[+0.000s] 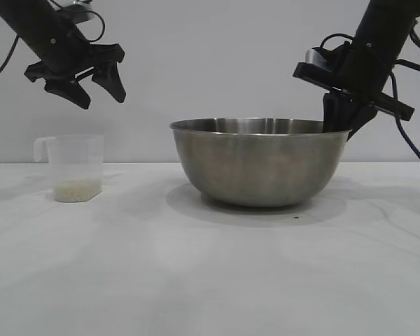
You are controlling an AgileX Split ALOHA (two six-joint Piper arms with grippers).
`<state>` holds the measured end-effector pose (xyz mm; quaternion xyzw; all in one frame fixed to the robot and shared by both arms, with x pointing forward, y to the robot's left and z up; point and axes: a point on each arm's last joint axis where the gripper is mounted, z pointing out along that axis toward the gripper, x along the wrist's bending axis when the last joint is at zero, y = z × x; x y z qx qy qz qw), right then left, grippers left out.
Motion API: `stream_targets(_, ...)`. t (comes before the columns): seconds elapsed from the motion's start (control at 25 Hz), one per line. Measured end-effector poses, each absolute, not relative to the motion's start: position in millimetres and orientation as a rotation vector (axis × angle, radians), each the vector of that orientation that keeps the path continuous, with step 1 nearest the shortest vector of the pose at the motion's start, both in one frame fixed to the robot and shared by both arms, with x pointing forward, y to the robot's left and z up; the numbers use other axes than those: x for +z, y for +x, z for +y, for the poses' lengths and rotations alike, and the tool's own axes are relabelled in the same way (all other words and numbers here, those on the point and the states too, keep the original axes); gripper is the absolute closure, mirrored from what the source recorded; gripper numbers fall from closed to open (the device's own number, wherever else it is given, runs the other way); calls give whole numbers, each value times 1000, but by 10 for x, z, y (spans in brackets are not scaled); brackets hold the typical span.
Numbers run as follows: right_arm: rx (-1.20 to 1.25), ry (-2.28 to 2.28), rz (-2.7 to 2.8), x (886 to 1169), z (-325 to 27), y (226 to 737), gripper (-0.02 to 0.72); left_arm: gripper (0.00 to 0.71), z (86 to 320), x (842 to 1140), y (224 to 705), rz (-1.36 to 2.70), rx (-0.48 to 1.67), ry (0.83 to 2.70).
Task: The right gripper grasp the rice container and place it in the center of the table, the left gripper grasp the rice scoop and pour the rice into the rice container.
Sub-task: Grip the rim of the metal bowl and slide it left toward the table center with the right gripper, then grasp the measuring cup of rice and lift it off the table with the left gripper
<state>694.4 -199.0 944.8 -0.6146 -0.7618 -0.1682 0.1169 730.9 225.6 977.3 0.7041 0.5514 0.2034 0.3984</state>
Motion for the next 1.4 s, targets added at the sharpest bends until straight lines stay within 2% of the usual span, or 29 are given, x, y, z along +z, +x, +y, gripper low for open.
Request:
stream_targets(0.12, -496, -1796, -2211, 9421, -1978, 6946, 703, 252, 2254, 9772, 7307, 1395, 511, 1785)
stream_targets(0.16, -503, -1796, -2205, 9424, -1973, 6946, 640, 252, 2254, 9772, 7307, 1395, 511, 1785)
stream_targets(0.2, -504, -1795, -2203, 9425, -1971, 6946, 640, 252, 2253, 9771, 7306, 1395, 508, 1786)
stream_targets(0.28, -505, -1794, -2200, 9426, -1969, 6945, 538, 252, 2250, 9769, 7303, 1395, 503, 1789)
stream_targets(0.4, -505, -1794, -2200, 9426, -1969, 6945, 344, 252, 2250, 9769, 7303, 1395, 503, 1789)
stream_targets(0.48, -505, -1794, -2200, 9426, -1969, 6945, 246, 252, 2250, 9768, 7302, 1394, 502, 1790)
stream_targets(0.56, -506, -1785, -2209, 9426, -1969, 6945, 188, 252, 2250, 9768, 7302, 1394, 502, 1790)
stream_targets(0.72, -511, -1783, -2213, 9430, -1985, 6951, 204, 252, 2250, 9768, 7302, 1394, 502, 1790)
stream_targets(0.76, -515, -1790, -2210, 9436, -2012, 6960, 163, 252, 2250, 9768, 7302, 1394, 502, 1790)
stream_targets(0.92, -565, -1838, -2203, 9556, -2191, 7025, 178, 252, 2250, 9768, 7302, 1394, 502, 1790)
stream_targets(1.08, -668, -1874, -2240, 9923, -2366, 7008, 178, 252, 2249, 9769, 7302, 1395, 501, 1789)
stream_targets(1.24, -778, -1857, -2310, 10315, -2386, 6920, 178, 252, 2248, 9770, 7303, 1398, 498, 1783)
stream_targets(1.4, -883, -1896, -2325, 10466, -2395, 6814, 178, 252, 2247, 9771, 7303, 1400, 495, 1779)
